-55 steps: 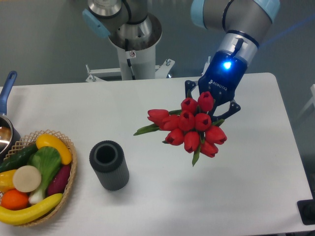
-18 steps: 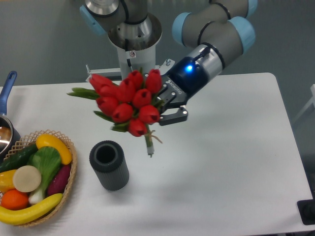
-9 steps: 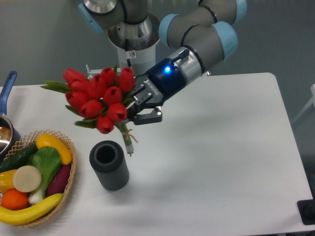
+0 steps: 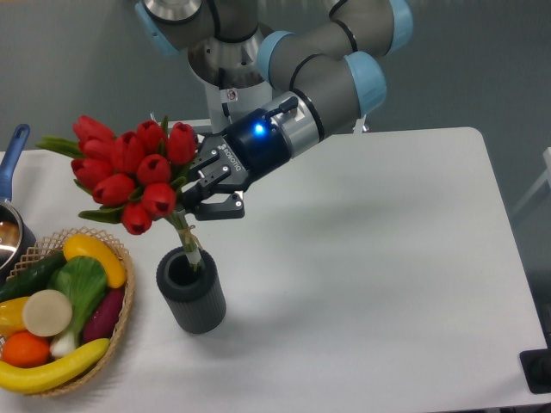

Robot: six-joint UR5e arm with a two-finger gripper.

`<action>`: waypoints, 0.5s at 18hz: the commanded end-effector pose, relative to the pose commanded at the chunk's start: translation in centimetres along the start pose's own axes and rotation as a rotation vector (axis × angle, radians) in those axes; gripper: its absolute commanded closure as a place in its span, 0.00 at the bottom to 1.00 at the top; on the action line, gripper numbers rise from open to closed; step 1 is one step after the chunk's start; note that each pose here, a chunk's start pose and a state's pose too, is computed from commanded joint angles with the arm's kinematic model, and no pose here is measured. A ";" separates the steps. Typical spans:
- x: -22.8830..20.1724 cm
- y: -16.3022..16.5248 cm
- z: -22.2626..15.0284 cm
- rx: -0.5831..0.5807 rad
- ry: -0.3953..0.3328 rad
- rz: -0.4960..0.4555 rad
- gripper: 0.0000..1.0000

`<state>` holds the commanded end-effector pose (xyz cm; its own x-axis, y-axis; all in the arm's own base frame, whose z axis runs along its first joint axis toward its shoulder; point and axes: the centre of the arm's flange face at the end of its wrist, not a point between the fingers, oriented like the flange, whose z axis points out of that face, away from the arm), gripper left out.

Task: Insert the flowers into the vase
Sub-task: 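Lower the tulip stems into the black vase opening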

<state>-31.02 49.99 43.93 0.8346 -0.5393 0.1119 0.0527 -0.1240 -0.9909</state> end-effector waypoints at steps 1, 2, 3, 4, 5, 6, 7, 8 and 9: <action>-0.1 0.5 0.0 -0.002 0.000 -0.011 0.77; 0.0 0.9 0.1 -0.002 0.001 -0.020 0.77; -0.1 1.1 0.1 -0.002 0.001 -0.023 0.77; -0.2 1.3 0.2 -0.003 0.003 -0.026 0.77; -0.4 1.7 0.4 -0.003 0.007 -0.033 0.77; -0.6 2.1 0.5 -0.005 0.008 -0.038 0.77; -0.7 2.4 0.6 -0.007 0.009 -0.045 0.76; -1.0 3.0 0.7 -0.009 0.009 -0.057 0.76; -1.1 3.4 0.7 -0.009 0.010 -0.062 0.76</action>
<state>-31.41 50.77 40.39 0.8244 -0.5386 0.1739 0.0992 -0.1650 -0.9813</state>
